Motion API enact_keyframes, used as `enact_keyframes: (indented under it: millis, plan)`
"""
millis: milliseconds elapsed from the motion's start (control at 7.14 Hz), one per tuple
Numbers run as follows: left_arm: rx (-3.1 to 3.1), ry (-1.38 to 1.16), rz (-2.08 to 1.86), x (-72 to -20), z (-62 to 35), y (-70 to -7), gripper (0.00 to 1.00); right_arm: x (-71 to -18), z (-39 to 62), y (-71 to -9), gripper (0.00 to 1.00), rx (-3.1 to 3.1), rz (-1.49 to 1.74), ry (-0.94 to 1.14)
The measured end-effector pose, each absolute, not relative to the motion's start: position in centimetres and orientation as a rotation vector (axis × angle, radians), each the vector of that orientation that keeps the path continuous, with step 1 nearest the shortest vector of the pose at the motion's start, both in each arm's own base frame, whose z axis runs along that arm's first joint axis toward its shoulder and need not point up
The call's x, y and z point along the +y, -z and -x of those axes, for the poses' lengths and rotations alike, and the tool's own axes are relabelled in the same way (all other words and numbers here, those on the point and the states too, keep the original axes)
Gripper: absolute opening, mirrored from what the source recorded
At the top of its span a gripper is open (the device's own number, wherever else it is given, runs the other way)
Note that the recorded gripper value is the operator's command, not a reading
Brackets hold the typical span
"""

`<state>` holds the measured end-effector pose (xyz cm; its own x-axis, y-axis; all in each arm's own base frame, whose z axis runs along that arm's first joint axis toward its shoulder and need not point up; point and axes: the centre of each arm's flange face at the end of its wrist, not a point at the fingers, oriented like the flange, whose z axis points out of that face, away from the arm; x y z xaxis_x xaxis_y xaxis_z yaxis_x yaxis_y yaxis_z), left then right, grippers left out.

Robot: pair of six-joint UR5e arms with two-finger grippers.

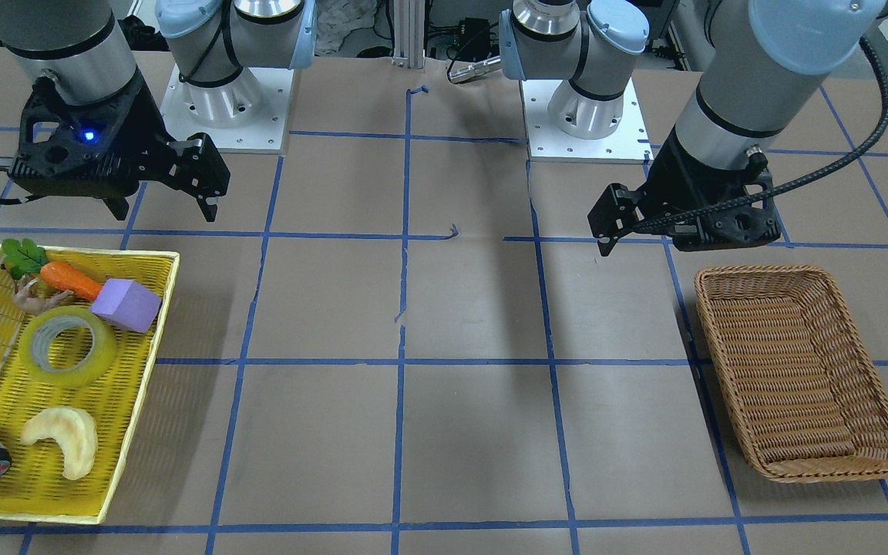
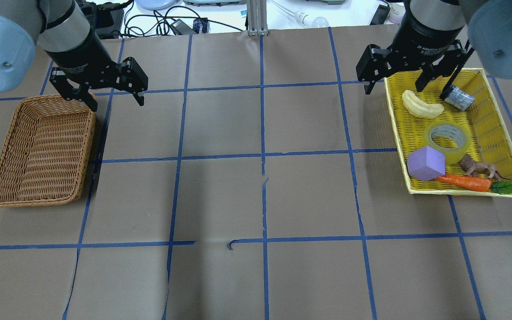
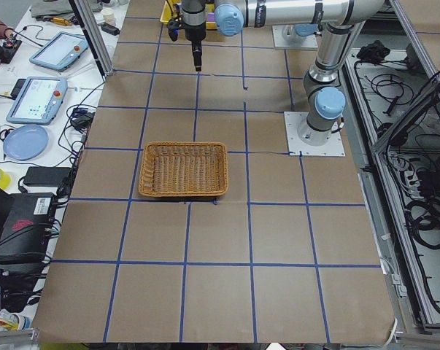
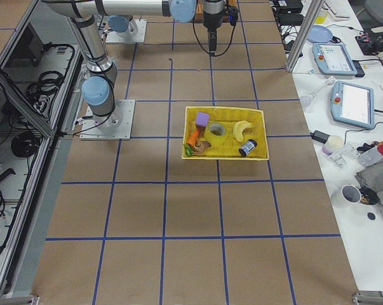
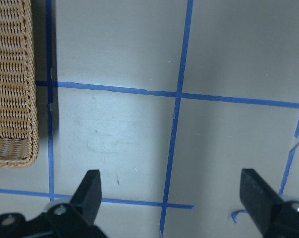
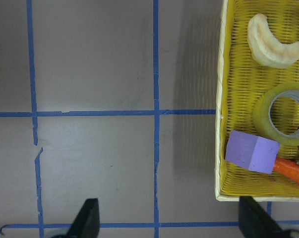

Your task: Transfer tape with both arms

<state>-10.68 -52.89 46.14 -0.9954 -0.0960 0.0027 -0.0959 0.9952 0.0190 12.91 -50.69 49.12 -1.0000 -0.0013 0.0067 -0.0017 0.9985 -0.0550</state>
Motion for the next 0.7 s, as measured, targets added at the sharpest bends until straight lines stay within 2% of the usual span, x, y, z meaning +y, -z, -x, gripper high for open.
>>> enact_keyframes:
  millis: [700]
  plan:
    - [-3.137,-0.042,-0.119,-53.68,11.86,-46.27,1.00,-50.62,-12.89,-49.00,1.00,-3.132,-0.004,-0.071]
